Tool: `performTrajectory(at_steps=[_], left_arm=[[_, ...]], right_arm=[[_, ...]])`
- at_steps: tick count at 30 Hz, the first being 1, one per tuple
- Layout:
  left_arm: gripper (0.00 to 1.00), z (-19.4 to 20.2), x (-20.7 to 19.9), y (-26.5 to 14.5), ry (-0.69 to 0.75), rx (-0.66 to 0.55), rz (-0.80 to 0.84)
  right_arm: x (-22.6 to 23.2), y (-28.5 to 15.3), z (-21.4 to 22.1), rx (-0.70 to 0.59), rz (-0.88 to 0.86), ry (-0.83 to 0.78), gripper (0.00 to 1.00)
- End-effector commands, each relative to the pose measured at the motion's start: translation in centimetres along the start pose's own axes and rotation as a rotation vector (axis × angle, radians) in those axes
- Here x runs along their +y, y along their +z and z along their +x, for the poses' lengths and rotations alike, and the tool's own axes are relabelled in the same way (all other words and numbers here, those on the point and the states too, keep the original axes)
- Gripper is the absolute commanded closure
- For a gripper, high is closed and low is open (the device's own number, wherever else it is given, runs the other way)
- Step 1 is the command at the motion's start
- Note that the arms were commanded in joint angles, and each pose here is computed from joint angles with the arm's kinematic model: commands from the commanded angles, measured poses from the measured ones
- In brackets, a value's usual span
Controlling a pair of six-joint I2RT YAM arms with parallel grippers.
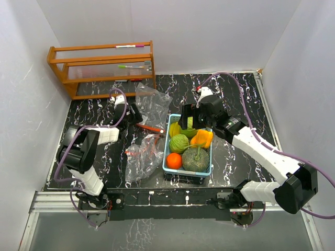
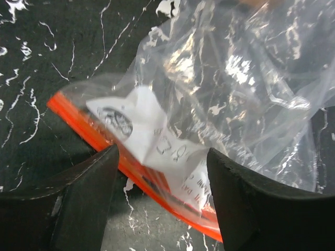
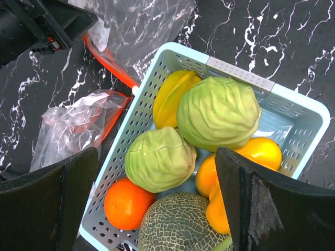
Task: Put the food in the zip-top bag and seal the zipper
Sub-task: Pick up the zipper food storage bag at the center of the board.
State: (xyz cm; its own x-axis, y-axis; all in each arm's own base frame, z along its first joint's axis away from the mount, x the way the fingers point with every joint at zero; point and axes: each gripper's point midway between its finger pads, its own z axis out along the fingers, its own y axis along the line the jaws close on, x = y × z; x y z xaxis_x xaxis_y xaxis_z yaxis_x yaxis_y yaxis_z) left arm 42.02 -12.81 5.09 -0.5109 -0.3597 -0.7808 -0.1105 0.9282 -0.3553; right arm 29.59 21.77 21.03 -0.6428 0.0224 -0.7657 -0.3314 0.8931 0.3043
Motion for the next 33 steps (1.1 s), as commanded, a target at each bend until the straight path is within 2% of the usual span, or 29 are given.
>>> performTrajectory(at_steps=[1,5,10,16,23,28,33], left_arm=[[0.38,-0.2,-0.5,1.3,0.024,-0.024,0.012],[0.58,0.8,-0.6,2.0,0.025,0.010,0.016],[1.00,0.2,-0.8,2.0,0.030,0.009,0.005],[1.00,-2.3,-1.1,0.0,0.019,-0.013,-0.026],[1.00,-7.8,-3.4,-5.3,-0.001,-0.058,0.006],[1.00,-10.3,-4.9,-8.0,0.066,-0.013,0.021],[1.00,-10.6,-5.3,-9.7,0.126,0.055,0.034]], right_arm=[[0.5,-0.4,-0.9,-0.052,-0.027,-0.007,0.02],[0.4,-0.4,-0.5,-0.042,-0.030,-0.006,0.02],[0.6,-0.3,-0.3,-0.037,-0.041,0.001,0.02],[1.4,-0.8,-0.6,-0.034,-0.081,-0.005,0.02],[4.5,-2.7,-1.4,-0.039,-0.222,-0.052,0.07],[7.9,-3.8,-1.7,-0.048,-0.253,-0.136,0.04],[10.7,-4.0,-2.5,-0.056,-0.244,-0.226,0.02]])
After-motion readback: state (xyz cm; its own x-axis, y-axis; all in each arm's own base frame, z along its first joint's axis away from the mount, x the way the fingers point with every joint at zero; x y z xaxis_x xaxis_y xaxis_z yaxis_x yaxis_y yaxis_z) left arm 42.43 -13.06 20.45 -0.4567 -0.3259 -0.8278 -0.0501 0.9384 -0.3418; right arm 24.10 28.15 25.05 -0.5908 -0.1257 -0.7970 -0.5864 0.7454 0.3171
